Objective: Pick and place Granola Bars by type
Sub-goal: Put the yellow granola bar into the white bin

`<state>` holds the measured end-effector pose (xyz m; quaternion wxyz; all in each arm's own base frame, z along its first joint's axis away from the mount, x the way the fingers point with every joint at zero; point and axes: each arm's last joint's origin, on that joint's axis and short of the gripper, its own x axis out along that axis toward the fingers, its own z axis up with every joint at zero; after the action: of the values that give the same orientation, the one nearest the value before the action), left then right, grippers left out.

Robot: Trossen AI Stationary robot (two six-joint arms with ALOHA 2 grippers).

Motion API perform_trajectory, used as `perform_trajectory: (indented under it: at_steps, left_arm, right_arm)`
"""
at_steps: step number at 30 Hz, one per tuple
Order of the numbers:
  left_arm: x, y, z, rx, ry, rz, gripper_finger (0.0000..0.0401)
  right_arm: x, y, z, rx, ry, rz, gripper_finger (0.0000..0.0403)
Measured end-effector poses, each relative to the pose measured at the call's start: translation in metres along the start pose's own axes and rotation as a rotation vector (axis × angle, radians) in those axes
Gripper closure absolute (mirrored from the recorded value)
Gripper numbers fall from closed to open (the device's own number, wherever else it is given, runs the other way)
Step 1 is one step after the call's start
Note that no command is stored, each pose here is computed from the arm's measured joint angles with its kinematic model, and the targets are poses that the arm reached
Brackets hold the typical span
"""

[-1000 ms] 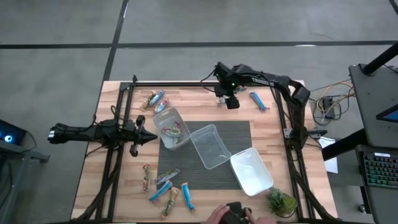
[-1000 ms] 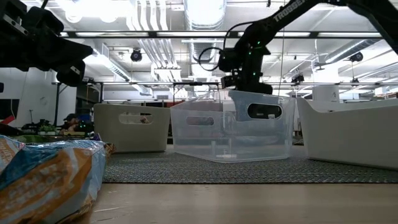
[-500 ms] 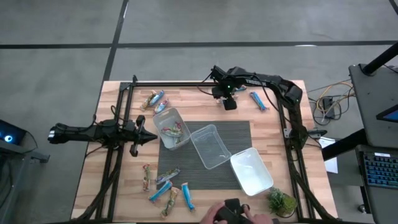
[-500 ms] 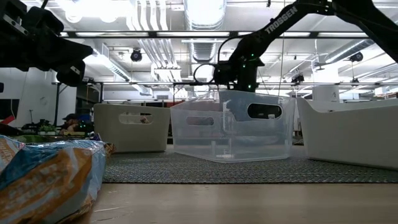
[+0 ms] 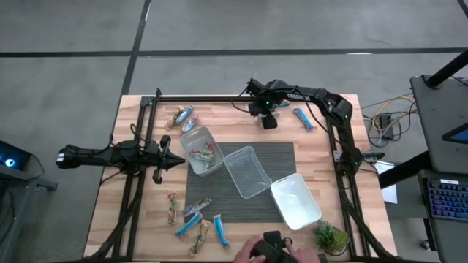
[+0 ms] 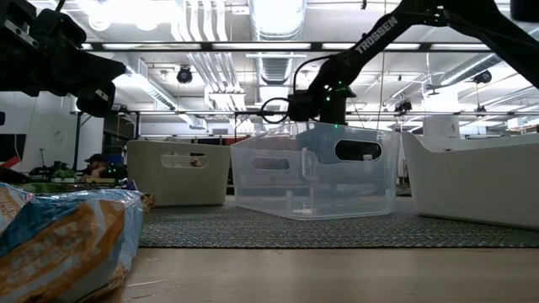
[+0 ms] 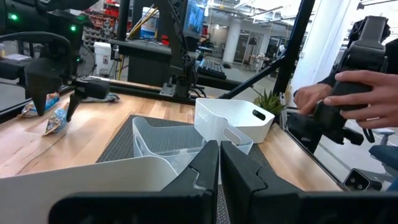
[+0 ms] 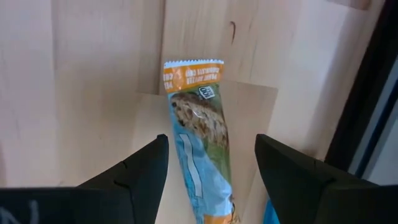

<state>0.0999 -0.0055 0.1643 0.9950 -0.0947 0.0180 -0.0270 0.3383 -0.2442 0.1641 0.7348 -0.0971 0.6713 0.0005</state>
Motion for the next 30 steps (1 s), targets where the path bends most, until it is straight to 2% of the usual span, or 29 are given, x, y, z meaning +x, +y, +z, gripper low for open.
perform_trajectory:
  at_steps: [16, 30]
  left_arm:
    - [0.000, 0.000, 0.000, 0.000, 0.000, 0.000, 0.0401]
    - [0.000, 0.000, 0.000, 0.000, 0.000, 0.000, 0.0401]
  right_arm:
    - [0.015, -0.002, 0.001, 0.007, 0.007, 0.009, 0.0183]
    - [0.017, -0.001, 0.000, 0.013, 0.008, 0.010, 0.0222]
